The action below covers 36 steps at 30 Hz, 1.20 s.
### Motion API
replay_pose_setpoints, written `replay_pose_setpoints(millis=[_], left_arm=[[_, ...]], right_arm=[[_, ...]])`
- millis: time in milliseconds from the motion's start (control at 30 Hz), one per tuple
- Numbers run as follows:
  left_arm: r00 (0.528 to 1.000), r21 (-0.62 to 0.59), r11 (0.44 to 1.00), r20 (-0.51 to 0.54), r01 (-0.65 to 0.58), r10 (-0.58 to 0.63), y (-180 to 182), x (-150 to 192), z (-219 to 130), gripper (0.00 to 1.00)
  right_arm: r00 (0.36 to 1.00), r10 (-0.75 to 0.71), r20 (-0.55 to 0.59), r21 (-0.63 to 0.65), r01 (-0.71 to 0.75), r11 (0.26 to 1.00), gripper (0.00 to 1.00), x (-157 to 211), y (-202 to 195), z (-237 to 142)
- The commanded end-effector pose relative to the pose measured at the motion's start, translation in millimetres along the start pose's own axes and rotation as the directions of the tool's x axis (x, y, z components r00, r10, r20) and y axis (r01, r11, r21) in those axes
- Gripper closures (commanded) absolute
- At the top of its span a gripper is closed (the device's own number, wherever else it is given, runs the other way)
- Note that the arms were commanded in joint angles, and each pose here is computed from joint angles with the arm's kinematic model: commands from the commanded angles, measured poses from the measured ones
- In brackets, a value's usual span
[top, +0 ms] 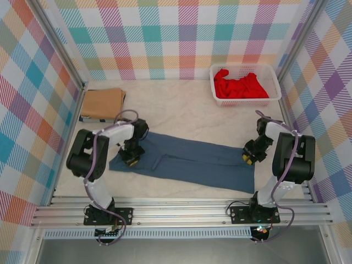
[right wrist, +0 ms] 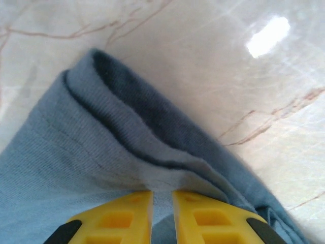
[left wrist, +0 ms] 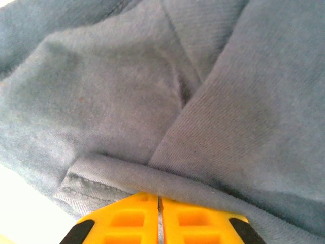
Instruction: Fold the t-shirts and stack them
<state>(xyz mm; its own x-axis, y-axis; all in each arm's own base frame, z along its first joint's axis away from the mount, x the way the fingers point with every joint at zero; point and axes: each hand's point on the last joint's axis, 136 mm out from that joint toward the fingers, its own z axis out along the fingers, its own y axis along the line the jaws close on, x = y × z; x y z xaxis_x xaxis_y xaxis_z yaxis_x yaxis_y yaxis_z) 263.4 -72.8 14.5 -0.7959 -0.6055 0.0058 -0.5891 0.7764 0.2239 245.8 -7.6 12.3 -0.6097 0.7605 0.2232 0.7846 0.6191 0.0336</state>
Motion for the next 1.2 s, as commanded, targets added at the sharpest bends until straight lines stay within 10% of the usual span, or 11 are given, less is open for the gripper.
replay_pose_setpoints(millis=[0,400,700,933,1167], left_arm=[[0.991,0.109,0.993,0.131,-0.054,0.039,-63,-55,8,0.91],[0.967,0.295,0.951,0.253,-0.092,0.014,-195,-168,-28,0.89],[0.927,0.446,0.887,0.37,-0.123,-0.057,-214,-233,-105,0.77],[0.955,0.539,0.842,0.253,-0.008,-0.152,-180,-171,-157,0.7],[0.963,0.626,0.754,0.017,0.199,-0.268,-189,-65,-114,0.69]], right_arm=[[0.998,0.047,-0.033,0.035,-0.045,0.998,0.81,-1,-7,13],[0.979,0.158,-0.129,0.041,-0.153,0.987,0.81,62,-4,11],[0.991,0.059,-0.12,0.058,-0.052,0.997,0.78,110,22,2],[0.982,-0.184,0.035,-0.028,0.185,0.982,0.67,88,52,-54],[0.86,-0.504,0.082,-0.221,0.509,0.832,0.64,73,111,-36]])
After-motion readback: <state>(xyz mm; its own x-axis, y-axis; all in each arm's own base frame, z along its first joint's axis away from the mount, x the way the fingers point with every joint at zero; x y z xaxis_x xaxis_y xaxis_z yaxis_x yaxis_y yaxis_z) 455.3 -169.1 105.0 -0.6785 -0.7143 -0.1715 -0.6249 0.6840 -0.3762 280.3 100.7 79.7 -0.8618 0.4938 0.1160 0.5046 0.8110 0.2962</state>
